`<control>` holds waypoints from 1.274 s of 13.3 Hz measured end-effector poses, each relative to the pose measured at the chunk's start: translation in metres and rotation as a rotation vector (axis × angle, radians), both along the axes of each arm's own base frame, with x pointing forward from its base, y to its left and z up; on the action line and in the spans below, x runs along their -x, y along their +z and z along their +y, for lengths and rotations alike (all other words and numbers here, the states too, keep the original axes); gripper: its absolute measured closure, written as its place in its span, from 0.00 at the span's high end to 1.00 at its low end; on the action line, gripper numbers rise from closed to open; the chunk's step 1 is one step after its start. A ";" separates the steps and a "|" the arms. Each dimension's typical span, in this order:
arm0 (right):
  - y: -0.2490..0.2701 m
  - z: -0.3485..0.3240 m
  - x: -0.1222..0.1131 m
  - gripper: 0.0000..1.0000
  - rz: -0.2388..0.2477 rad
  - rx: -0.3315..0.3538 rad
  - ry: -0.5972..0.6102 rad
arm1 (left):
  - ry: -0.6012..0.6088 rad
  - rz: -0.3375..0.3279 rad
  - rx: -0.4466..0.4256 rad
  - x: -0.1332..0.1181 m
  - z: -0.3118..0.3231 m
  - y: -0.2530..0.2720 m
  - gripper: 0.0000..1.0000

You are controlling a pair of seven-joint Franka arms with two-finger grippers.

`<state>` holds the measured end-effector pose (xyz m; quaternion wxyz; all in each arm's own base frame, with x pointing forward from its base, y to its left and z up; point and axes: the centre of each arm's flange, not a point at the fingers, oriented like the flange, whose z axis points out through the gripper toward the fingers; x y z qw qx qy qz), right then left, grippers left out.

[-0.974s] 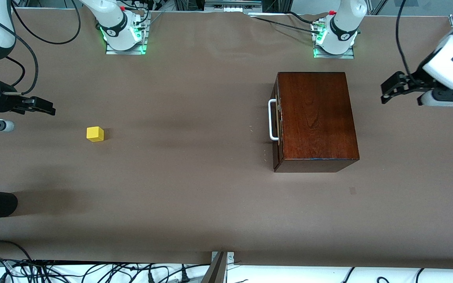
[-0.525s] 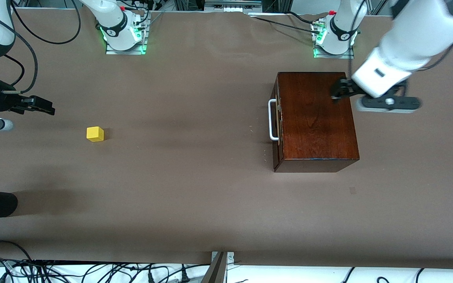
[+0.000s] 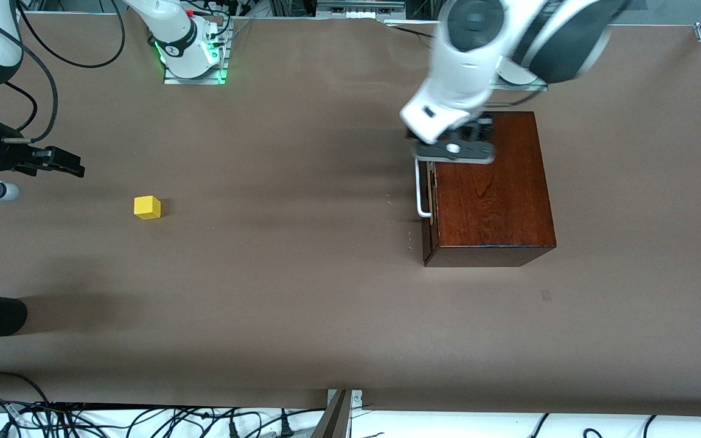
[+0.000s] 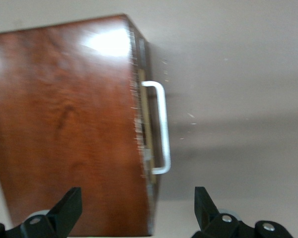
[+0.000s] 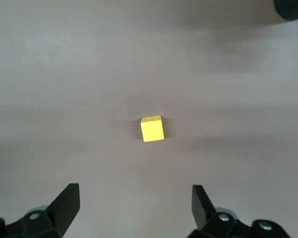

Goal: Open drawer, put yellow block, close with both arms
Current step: 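Move the left gripper to the white drawer handle of the box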

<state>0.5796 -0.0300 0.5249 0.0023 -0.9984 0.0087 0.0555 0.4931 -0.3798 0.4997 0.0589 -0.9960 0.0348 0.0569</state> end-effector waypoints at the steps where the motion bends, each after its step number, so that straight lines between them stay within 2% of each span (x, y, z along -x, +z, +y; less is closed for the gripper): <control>1: 0.000 0.000 0.000 1.00 0.000 0.000 0.000 | 0.000 -0.001 -0.013 0.003 -0.015 -0.016 1.00; 4: 0.000 0.000 0.000 1.00 0.000 0.000 -0.001 | -0.001 0.047 -0.058 0.004 -0.037 -0.072 1.00; 7: 0.000 -0.003 0.000 1.00 0.000 0.000 -0.006 | 0.008 0.028 -0.100 0.010 -0.057 -0.108 1.00; 11: 0.000 -0.007 0.000 1.00 0.000 0.001 -0.012 | 0.005 0.010 -0.079 0.013 -0.059 -0.139 1.00; 17: 0.000 -0.007 0.000 1.00 0.001 0.001 -0.012 | -0.001 -0.029 -0.114 0.003 -0.054 -0.171 1.00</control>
